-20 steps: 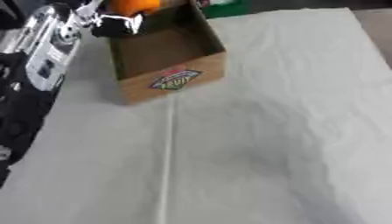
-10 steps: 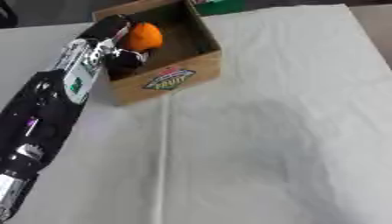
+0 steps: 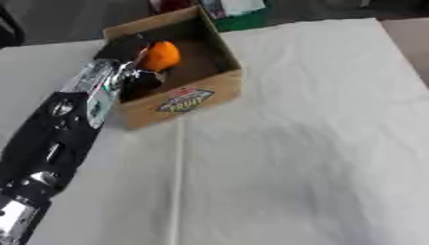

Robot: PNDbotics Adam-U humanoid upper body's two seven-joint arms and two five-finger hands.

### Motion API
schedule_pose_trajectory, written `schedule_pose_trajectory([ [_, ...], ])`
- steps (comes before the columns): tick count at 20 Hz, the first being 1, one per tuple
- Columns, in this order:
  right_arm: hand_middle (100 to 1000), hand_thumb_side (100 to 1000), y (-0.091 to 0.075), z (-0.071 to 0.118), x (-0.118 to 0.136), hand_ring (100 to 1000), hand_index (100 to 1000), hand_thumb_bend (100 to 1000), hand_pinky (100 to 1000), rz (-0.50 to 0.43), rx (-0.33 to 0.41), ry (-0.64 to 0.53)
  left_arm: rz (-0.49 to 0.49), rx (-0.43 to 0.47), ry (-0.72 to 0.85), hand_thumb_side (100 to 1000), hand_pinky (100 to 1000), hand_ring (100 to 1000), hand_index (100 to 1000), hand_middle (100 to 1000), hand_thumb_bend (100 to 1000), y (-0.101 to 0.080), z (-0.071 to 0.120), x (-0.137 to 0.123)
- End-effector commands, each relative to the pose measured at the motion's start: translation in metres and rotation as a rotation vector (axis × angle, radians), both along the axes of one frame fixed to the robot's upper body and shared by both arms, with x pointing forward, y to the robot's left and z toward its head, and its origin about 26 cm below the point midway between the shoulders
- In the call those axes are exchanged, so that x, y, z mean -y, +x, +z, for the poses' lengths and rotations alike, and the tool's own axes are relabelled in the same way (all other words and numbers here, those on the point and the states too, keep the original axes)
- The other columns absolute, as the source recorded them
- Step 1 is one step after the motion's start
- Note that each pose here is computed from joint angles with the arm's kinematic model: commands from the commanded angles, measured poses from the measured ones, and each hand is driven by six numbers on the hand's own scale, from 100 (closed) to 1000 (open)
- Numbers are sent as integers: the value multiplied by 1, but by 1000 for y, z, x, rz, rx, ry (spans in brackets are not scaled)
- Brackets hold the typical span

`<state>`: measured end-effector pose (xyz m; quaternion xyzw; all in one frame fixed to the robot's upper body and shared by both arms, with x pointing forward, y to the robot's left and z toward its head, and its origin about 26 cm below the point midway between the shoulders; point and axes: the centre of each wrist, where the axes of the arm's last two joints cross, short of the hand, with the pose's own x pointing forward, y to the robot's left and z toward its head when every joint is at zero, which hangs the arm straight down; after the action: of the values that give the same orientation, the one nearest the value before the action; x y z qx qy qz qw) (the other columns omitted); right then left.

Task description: Pick up objects on the table and place them in the box.

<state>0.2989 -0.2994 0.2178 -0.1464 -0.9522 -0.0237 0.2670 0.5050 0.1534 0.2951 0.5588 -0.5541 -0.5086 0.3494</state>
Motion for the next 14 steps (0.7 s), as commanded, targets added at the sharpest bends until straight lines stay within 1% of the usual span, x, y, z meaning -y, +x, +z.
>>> schedule_pose_trajectory([
  [1,672,1000,-3,7,3,811,806,100,808,-4,21,-20,72,71,84,654,513,790,928,802,739,-2,28,-11],
  [2,672,1000,-3,7,3,811,806,100,808,-4,21,-20,87,80,108,666,514,793,932,805,773,-3,30,-11],
  [3,671,1000,-3,7,3,811,806,100,808,-5,20,-20,97,88,125,699,516,795,935,806,836,-3,32,-11],
  [6,671,1000,-3,6,3,811,806,100,808,-5,18,-21,105,111,142,723,518,796,936,807,860,-5,35,-10],
  [8,671,1000,-3,6,3,811,807,100,808,-5,17,-22,94,116,143,740,525,806,955,821,892,-6,35,-9],
  [13,672,1000,-3,6,3,811,807,100,808,-5,17,-21,61,128,117,776,529,807,959,824,908,-8,39,-9],
  [14,672,1000,-3,6,4,811,808,100,808,-5,16,-20,54,136,102,786,528,803,951,818,889,-9,41,-9],
])
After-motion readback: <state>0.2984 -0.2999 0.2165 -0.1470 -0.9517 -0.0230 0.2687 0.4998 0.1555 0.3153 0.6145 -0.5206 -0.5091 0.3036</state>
